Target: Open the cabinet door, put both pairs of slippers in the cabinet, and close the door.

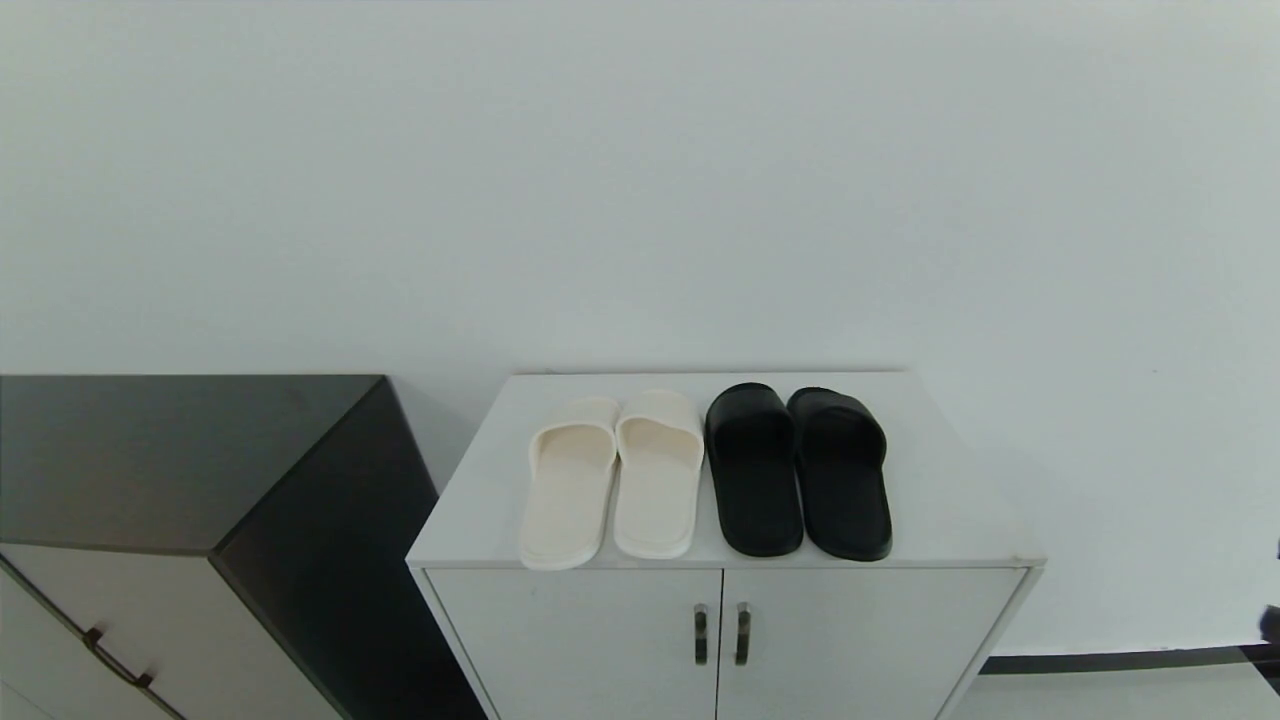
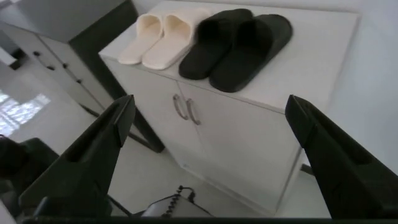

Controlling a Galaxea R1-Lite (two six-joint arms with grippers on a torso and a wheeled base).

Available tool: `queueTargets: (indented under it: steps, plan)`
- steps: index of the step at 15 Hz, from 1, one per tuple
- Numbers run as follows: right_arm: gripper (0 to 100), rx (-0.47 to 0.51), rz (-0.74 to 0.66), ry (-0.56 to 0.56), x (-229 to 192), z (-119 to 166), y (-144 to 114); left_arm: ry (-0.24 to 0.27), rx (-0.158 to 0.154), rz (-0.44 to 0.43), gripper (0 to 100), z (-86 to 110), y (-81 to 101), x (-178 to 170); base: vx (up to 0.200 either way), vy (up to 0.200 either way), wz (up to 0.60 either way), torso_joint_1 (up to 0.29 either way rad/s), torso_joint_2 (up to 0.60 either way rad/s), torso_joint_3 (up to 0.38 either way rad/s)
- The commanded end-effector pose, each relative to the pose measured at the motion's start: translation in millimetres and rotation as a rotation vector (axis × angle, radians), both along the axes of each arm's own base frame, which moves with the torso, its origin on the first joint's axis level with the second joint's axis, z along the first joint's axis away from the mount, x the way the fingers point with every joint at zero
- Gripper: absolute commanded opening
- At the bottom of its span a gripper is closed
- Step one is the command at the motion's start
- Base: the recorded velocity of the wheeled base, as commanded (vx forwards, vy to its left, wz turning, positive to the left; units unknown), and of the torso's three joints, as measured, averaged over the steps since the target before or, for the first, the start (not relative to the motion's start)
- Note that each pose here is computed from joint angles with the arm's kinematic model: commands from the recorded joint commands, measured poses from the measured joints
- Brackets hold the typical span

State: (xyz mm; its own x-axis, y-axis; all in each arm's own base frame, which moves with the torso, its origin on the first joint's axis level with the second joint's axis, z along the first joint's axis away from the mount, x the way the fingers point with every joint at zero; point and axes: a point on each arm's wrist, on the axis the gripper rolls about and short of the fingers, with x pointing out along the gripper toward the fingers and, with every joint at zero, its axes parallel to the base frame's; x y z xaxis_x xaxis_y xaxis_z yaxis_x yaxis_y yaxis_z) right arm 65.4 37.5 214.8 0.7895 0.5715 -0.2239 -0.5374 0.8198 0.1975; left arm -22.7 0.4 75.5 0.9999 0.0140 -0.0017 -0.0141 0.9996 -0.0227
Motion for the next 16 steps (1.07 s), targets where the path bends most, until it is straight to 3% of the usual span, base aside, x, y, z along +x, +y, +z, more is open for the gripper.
queueTargets:
  steps: [1,4,7,9,16]
  plan:
    - [100,-0.029,0.037,0.083,32.8,-0.5,63.8,0.0,0.0,0.001,0,0.0,0.0,0.0,0.0,0.0,0.0,0.0,0.0,0.0]
    - [100,-0.054,-0.023,0.065,60.3,-12.3,105.0,0.0,0.0,0.0,0,0.0,0.0,0.0,0.0,0.0,0.0,0.0,0.0,0.0]
    - [100,-0.111,-0.156,0.075,94.2,-30.8,139.4,0.001,0.0,0.0,0,-0.2,0.0,0.0,0.0,0.0,0.0,0.0,0.0,0.0]
    - [100,-0.099,-0.261,0.077,116.8,-38.5,159.1,0.001,0.0,0.0,0,-0.2,0.0,0.0,0.0,0.0,0.0,0.0,0.0,0.0]
    - [100,-0.129,-0.452,0.038,177.0,-78.5,199.4,0.003,0.0,0.0,0,-0.3,0.0,0.0,0.0,0.0,0.0,0.0,0.0,0.0]
